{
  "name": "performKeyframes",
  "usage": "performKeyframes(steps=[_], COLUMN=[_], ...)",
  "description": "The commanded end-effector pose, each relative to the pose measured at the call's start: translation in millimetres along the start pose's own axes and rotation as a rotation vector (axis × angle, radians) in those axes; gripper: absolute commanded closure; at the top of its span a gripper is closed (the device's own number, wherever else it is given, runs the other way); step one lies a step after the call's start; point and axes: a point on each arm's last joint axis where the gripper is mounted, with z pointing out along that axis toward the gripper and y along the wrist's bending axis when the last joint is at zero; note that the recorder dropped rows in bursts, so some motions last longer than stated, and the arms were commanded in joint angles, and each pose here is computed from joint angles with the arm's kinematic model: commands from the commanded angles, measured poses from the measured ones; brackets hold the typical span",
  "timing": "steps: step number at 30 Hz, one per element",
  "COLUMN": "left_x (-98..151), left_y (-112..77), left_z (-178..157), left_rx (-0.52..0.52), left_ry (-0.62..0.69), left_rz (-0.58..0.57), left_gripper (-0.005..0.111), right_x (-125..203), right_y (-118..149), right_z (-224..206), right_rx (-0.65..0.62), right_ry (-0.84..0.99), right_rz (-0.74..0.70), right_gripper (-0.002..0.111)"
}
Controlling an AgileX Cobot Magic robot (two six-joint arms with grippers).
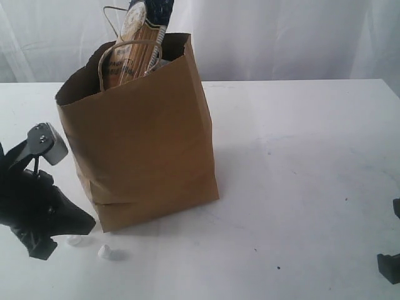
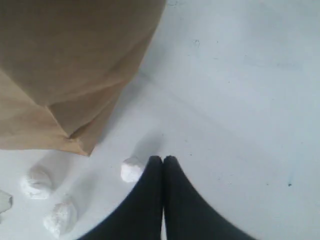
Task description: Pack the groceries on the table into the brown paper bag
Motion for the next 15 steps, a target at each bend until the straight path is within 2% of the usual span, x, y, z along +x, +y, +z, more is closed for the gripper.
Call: performKeyframes(steps=[1, 2, 3, 4, 6, 7, 15], left_x=[1.2, 0.6, 0.5, 0.9, 3.6, 4.8, 17.0], left_y=[13.1, 22.6, 28.4, 33.5, 35.4, 36.7, 47.2], left_z=[-2.0, -4.0, -5.3, -5.9, 0.3, 3.5, 28.1], left_rx=[-0.161, -0.267, -0.330, -0.381, -0.355, -0.344, -0.283], left_ry=[-0.003, -0.008, -0.010, -0.003, 0.013, 0.014, 0.040], left_rz=[-0.003, 0.003, 0.007, 0.033, 0.043, 0.021, -0.130], left_gripper=[0.106, 0.100, 0.095, 0.080, 0.058, 0.053, 0.054], right_x=[-2.7, -2.7, -2.7, -2.7, -2.7, -2.7, -2.7], right_y=[-0.7, -0.7, -0.7, -0.7, -0.7, -0.7, -0.7], right_z=[-0.3, -0.3, -0.3, -0.3, -0.3, -0.3, -0.3], right_rx=[0.004, 0.004, 0.004, 0.004, 0.004, 0.004, 0.004], right_ry=[-0.010, -0.010, -0.010, -0.010, -0.010, -0.010, -0.010], right_rz=[-0.004, -0.004, -0.004, -0.004, -0.004, -0.004, -0.004], right_gripper=[0.108, 0.108, 0.108, 0.108, 0.108, 0.108, 0.108])
